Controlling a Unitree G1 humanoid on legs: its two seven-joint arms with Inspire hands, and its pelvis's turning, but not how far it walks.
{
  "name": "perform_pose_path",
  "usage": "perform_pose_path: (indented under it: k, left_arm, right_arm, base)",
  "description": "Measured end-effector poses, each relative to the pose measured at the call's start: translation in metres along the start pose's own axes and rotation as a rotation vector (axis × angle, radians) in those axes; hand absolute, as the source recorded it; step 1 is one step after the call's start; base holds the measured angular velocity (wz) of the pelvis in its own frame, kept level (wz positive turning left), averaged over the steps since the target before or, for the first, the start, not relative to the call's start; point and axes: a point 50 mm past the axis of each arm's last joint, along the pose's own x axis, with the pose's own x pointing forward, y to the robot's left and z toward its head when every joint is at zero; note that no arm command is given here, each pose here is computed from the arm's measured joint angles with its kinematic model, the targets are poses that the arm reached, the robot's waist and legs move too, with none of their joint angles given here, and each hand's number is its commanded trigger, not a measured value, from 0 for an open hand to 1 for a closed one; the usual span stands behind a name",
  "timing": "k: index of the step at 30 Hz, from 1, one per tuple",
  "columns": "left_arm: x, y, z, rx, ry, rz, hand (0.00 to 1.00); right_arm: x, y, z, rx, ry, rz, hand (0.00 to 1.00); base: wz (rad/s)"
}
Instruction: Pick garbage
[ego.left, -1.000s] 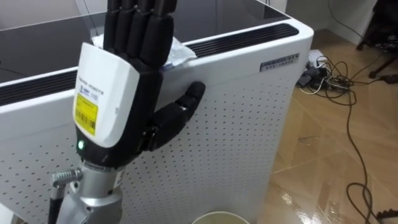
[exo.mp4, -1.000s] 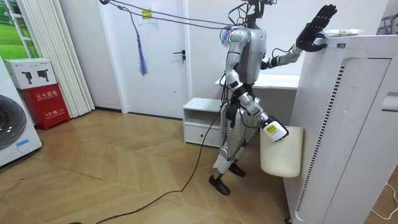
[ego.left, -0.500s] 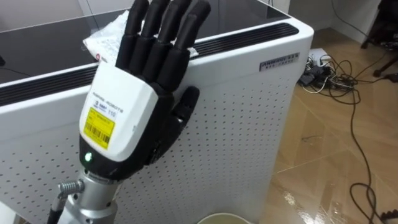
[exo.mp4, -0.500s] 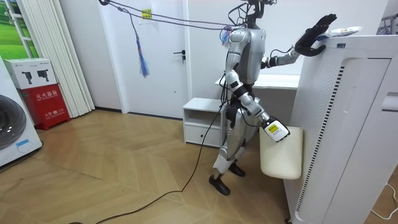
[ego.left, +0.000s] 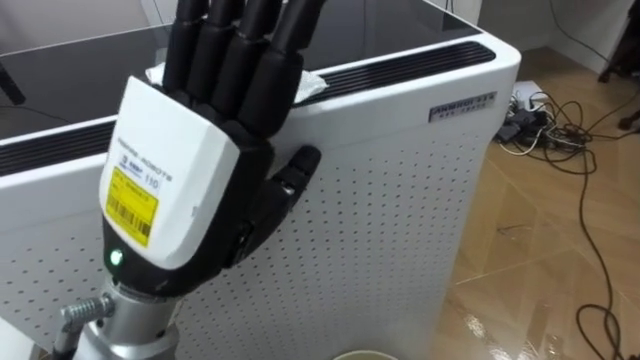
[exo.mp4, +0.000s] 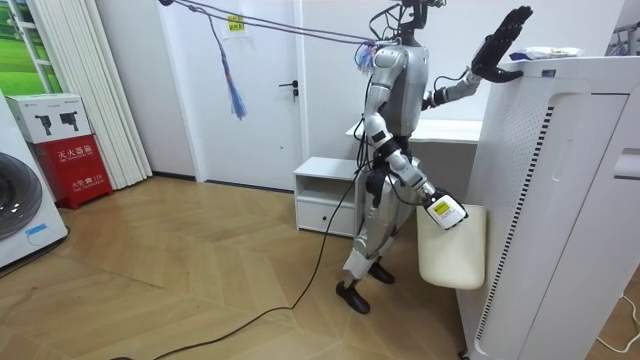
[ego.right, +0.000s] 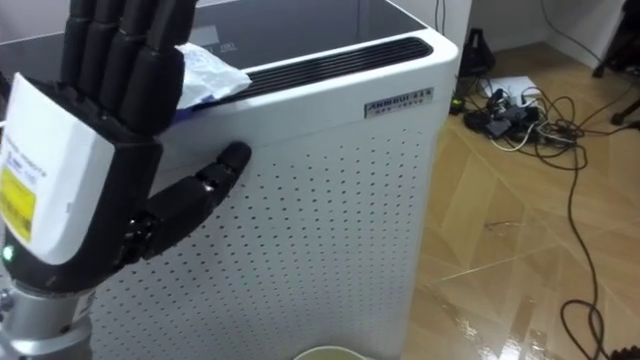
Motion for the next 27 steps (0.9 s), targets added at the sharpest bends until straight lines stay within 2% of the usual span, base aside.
perform_pose_path:
  k: [11,16,20,27]
  left_arm:
    - [0.007,0.005,0.007,-0.027,-0.057,0.059,0.00]
    - [0.008,0.007,0.007,-0.026,-0.062,0.078,0.00]
    - [0.019,0.010,0.005,-0.008,-0.094,0.100,0.00]
    - [0.018,0.013,-0.002,0.035,-0.040,0.105,0.00]
  right_arm:
    - [-0.004,0.005,-0.004,0.001,0.005,0.002,1.00]
    - [-0.005,0.015,-0.004,-0.023,0.001,0.015,1.00]
    - [-0.004,0.013,-0.005,0.012,0.005,-0.020,1.00]
    - [-0.007,0.012,-0.012,0.006,0.046,-0.012,1.00]
  base:
    - [0.03]
    - [-0.29]
    - [0.54]
    - [0.00]
